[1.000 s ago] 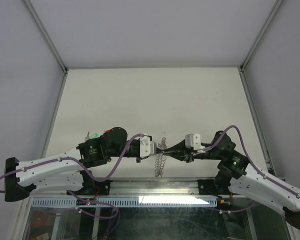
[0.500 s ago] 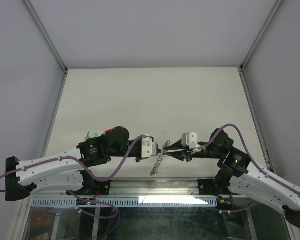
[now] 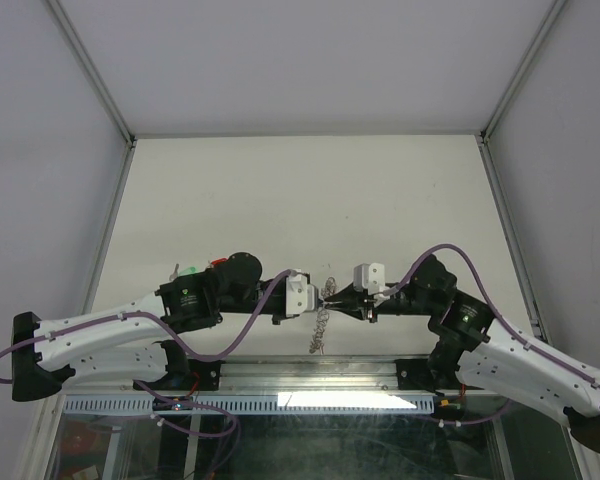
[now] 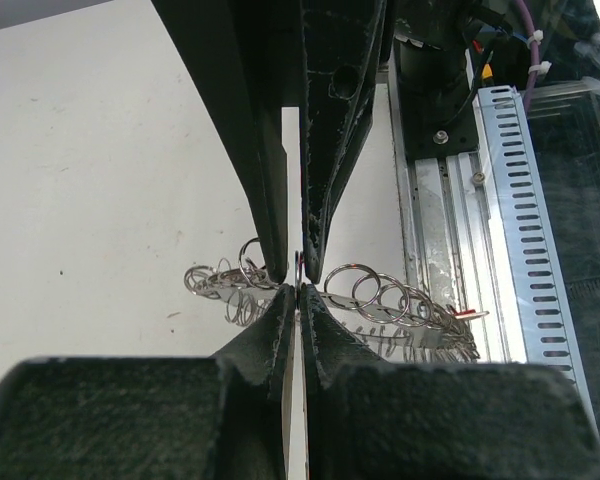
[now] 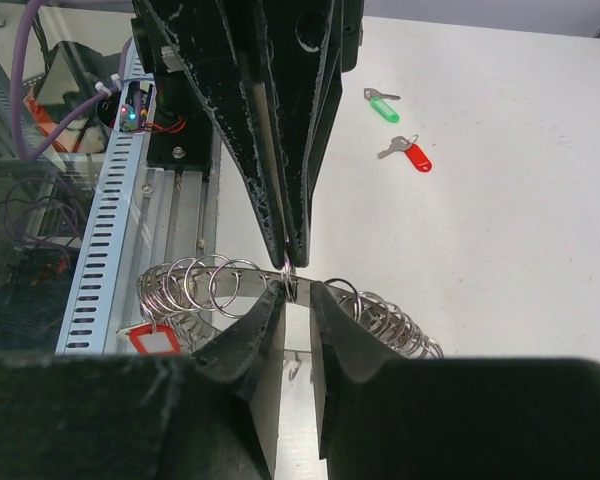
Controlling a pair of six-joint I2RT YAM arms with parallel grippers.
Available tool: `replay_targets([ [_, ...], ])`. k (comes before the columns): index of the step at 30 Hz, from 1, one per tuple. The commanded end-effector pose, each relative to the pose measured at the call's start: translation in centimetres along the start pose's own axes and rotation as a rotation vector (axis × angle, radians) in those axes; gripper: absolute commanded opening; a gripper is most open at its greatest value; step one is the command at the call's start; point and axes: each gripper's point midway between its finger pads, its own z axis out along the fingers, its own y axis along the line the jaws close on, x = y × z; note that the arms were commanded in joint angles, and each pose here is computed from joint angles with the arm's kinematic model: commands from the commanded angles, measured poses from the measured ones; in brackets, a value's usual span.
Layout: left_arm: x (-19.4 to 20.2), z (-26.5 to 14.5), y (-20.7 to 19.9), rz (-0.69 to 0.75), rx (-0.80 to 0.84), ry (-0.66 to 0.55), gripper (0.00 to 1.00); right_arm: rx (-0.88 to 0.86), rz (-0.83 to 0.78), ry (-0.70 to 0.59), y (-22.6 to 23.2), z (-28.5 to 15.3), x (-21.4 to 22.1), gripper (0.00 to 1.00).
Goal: Put the keys on the keyring
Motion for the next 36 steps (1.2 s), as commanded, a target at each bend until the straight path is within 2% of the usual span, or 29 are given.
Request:
replay_targets([
  [1,-4.5,-0.6,1.4,0.048,-0.045,-0.118,0.00,0.005,-0.048,-0.068,-0.5,0.1,-3.0,0.17],
  [5,-4.2,-0.5,1.3,0.045,-0.039,-0.108,0.00,0.004,-0.045,-0.071,-0.5,0.1,-3.1,0.14],
  [11,-3.8,-0.3,1.3,0.043,-0.034,-0.083,0.00,0.003,-0.045,-0.070,-0.5,0.2,-3.0,0.17],
  [20,-3.5,-0.1,1.3,0.039,-0.026,-0.062,0.00,-0.001,-0.045,-0.067,-0.5,0.2,-2.9,0.12],
  [26,-3.3,-0.1,1.2,0.036,-0.026,-0.049,0.00,-0.004,-0.047,-0.062,-0.4,0.2,-2.8,0.00],
  [30,-3.6,-0.5,1.9,0.039,-0.062,-0.058,0.01,0.004,-0.056,-0.067,-0.5,0.1,-2.9,0.00],
  [31,-3.7,-0.6,2.0,0.035,-0.077,-0.063,0.16,0.009,-0.062,-0.071,-0.6,0.0,-3.0,0.00],
  [33,-4.2,-1.1,2.5,0.019,-0.115,-0.089,0.34,0.017,-0.076,-0.090,-0.6,-0.1,-3.3,0.00],
  [36,-4.4,-2.1,3.6,-0.024,-0.204,-0.130,0.48,0.020,-0.106,-0.100,-0.7,-0.3,-3.5,0.00],
])
